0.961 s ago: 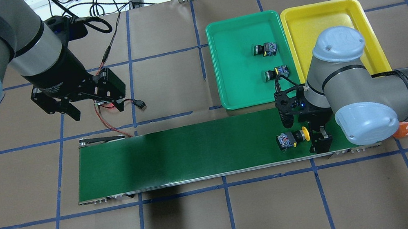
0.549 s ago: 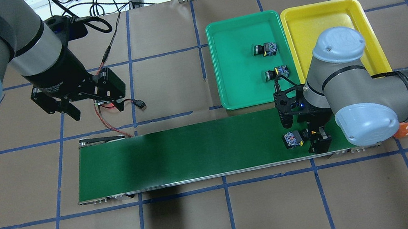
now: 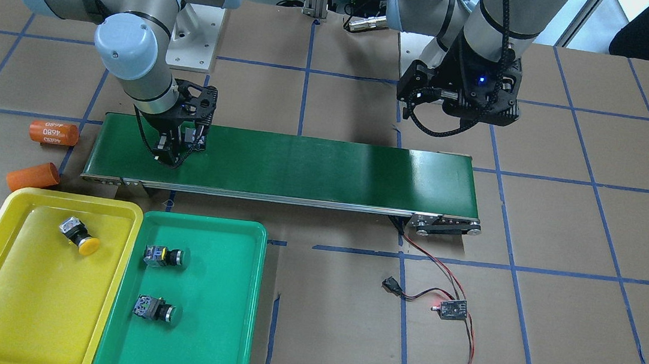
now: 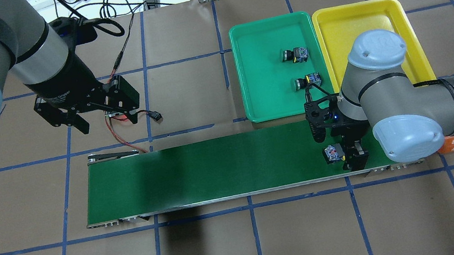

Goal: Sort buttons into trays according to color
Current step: 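Lower the right gripper and grasp the yellow-capped button, then carry the yellow-capped button into the yellow tray and release it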

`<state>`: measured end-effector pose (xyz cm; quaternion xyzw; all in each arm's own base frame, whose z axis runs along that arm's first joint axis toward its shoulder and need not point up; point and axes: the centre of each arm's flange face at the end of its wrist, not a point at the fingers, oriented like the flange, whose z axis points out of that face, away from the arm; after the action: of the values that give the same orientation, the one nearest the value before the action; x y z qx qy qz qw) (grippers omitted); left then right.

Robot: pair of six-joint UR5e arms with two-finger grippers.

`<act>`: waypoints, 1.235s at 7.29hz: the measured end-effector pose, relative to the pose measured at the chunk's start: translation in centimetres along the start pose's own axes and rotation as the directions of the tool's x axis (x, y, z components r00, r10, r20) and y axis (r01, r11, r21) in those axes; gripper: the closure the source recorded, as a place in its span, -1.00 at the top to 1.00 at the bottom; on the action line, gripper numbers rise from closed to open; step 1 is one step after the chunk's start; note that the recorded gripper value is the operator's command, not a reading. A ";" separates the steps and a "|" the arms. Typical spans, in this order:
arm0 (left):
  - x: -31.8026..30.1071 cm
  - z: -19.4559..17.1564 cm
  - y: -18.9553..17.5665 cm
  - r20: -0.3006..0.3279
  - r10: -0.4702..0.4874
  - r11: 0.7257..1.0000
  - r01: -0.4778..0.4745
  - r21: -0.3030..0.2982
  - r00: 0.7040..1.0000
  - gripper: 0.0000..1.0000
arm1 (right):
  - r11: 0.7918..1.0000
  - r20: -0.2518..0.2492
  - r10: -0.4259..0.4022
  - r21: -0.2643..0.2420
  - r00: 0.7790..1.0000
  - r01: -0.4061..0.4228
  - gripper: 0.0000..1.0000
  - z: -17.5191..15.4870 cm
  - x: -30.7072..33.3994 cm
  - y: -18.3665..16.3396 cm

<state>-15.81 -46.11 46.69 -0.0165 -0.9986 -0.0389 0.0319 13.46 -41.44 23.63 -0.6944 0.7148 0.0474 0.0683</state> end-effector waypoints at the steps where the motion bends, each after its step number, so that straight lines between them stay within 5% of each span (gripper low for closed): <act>1: 0.0 0.0 0.0 0.000 0.000 1.000 0.000 0.000 1.000 1.00 | 1.000 -0.004 -0.002 -0.008 1.000 0.002 -1.00 -0.2 0.1 0.1; 3: 0.0 0.0 0.1 0.000 0.000 1.000 0.000 -0.001 1.000 1.00 | 1.000 -0.031 -0.009 -0.016 0.999 0.008 -1.00 -1.6 1.3 0.1; 5: 0.1 -0.1 0.2 0.000 0.004 1.000 -0.004 0.002 1.000 1.00 | 0.999 -0.091 -0.031 -0.019 0.995 0.029 -1.00 -6.7 5.6 0.5; 8: 0.1 0.5 0.4 -0.002 0.004 1.000 -0.004 -0.008 1.000 1.00 | 1.000 -0.160 -0.001 -0.014 0.987 -0.001 -1.00 -11.6 18.2 6.6; 9: 0.1 0.9 0.4 -0.002 0.003 1.000 -0.003 -0.014 1.000 1.00 | 1.000 -0.169 -0.011 -0.016 0.986 0.009 -0.66 -10.8 21.5 9.4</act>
<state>-15.97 -45.63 45.79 -0.0181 -0.9982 -0.0459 0.0330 3.17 -64.06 30.51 -0.7000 0.7141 -0.0067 0.0023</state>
